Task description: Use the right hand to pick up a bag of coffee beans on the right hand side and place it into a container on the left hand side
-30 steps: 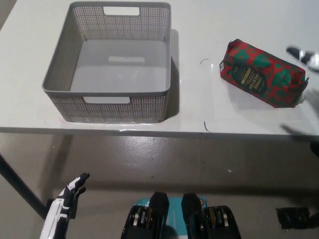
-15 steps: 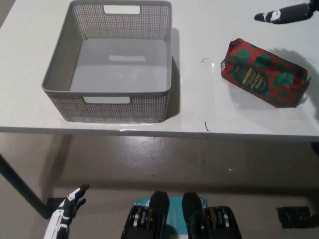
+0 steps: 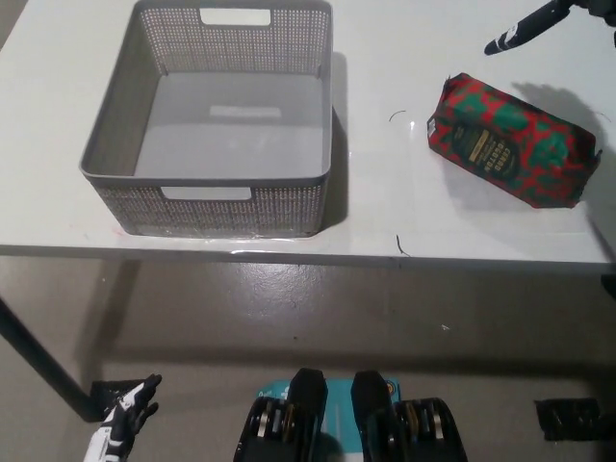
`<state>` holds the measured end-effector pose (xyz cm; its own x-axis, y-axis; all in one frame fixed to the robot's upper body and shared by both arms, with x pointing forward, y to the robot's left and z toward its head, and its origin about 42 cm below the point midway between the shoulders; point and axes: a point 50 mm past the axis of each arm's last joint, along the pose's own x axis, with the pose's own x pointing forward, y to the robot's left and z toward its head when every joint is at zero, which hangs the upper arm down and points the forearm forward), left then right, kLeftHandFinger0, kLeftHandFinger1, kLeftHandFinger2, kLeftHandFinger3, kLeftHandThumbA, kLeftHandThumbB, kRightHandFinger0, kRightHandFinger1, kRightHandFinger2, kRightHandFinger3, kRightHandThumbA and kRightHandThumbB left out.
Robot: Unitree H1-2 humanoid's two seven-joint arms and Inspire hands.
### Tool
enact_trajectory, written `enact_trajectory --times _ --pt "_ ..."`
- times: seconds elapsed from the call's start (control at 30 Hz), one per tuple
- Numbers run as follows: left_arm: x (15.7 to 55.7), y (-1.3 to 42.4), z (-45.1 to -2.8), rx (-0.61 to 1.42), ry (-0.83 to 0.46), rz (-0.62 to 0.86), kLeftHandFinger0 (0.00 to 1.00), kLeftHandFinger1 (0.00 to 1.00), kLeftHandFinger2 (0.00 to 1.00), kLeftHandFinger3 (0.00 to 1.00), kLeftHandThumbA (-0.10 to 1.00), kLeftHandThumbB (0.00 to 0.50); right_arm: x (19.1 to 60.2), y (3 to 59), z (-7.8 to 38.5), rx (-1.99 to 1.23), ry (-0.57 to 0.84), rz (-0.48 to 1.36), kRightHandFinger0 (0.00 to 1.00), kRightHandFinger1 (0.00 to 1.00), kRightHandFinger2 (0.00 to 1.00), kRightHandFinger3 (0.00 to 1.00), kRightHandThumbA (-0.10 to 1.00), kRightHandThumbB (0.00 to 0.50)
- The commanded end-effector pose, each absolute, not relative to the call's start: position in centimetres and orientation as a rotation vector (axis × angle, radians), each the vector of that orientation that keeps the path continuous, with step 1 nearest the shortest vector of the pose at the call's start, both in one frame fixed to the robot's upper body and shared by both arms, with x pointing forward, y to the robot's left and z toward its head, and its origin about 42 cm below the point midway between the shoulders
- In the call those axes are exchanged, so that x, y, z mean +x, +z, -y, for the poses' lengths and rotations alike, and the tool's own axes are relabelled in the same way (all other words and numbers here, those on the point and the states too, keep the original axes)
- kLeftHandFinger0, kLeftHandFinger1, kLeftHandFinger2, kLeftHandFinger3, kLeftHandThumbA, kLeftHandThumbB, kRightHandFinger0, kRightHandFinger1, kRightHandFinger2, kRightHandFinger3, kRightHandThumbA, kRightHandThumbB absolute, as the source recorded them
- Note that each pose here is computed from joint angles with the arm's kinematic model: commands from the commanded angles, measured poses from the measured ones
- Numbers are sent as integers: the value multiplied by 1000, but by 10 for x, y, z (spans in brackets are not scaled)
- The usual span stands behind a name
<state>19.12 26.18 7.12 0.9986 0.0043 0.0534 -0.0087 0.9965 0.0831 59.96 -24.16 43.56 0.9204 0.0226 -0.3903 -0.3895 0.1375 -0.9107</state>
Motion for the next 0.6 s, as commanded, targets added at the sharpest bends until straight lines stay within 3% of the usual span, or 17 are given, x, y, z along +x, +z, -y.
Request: enact_trajectory --times 0.0,0.1,0.23,0.43,0.57 --pt "187 75 -260 58 21 115 1000 1000 1000 1000 1000 205 599 473 228 -1454 360 -264 1000 1000 1000 1000 937 500" --pt "186 75 -263 65 29 124 1000 1000 1000 1000 1000 200 601 463 217 -1458 393 -278 1000 1000 1000 1000 941 500" --pt "187 74 -264 72 28 133 1000 1000 1000 1000 1000 197 601 445 212 -1458 425 -321 1000 1000 1000 1000 860 500" --pt "194 76 -264 66 19 147 1000 1000 1000 1000 1000 182 602 434 217 -1452 448 -335 1000 1000 1000 1000 875 500" --pt "191 75 -264 64 15 146 1000 1000 1000 1000 1000 215 601 420 218 -1458 485 -342 1000 1000 1000 1000 858 500"
